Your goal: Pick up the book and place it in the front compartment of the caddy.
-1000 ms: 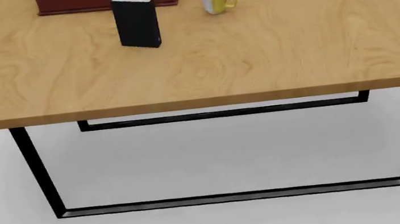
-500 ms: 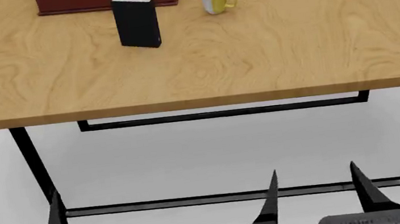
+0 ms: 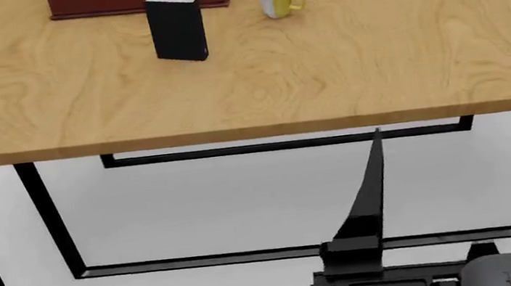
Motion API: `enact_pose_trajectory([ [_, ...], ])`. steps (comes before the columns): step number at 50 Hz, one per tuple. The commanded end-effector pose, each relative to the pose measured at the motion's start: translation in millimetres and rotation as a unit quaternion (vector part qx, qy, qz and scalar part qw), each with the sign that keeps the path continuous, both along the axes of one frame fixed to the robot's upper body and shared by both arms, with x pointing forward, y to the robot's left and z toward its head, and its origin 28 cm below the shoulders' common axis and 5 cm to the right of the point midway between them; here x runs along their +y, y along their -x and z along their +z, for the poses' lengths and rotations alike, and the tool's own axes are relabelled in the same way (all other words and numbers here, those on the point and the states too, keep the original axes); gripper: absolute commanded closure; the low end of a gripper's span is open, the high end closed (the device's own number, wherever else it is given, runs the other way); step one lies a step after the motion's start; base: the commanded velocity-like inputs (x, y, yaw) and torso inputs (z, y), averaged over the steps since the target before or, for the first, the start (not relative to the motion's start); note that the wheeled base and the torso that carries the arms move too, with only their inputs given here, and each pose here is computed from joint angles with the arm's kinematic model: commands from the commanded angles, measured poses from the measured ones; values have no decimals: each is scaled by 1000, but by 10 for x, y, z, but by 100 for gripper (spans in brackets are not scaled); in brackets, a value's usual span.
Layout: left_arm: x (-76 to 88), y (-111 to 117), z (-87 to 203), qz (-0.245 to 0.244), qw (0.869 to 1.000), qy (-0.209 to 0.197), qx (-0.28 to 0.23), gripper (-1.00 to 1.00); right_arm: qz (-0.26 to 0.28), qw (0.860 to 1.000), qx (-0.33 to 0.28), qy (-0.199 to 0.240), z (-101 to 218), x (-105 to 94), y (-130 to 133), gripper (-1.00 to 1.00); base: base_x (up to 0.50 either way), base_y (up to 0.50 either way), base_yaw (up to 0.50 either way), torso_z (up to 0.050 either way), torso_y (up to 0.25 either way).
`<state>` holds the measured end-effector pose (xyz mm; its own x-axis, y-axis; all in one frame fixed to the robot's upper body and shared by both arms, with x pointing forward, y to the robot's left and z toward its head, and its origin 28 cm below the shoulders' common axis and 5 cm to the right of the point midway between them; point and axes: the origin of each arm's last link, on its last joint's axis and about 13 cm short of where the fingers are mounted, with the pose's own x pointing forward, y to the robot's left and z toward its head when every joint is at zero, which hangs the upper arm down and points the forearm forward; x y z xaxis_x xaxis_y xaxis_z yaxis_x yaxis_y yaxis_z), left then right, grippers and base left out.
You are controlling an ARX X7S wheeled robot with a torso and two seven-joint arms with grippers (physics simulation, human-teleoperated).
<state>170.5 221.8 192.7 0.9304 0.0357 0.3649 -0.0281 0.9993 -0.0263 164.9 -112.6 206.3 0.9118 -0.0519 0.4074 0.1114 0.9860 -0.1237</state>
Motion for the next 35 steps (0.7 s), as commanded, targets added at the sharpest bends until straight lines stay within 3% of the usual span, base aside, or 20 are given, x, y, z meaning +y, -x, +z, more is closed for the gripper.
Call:
enact_pose_trajectory([
  [1,14,265,96,15,1000,7,23,-100,-51,998,44,6,67,-67,225,-100,113,344,0,0,0],
  [35,12,198,70,12,1000,9,27,-100,-43,998,53,-3,26,-38,211,-100,118,339,0,0,0],
])
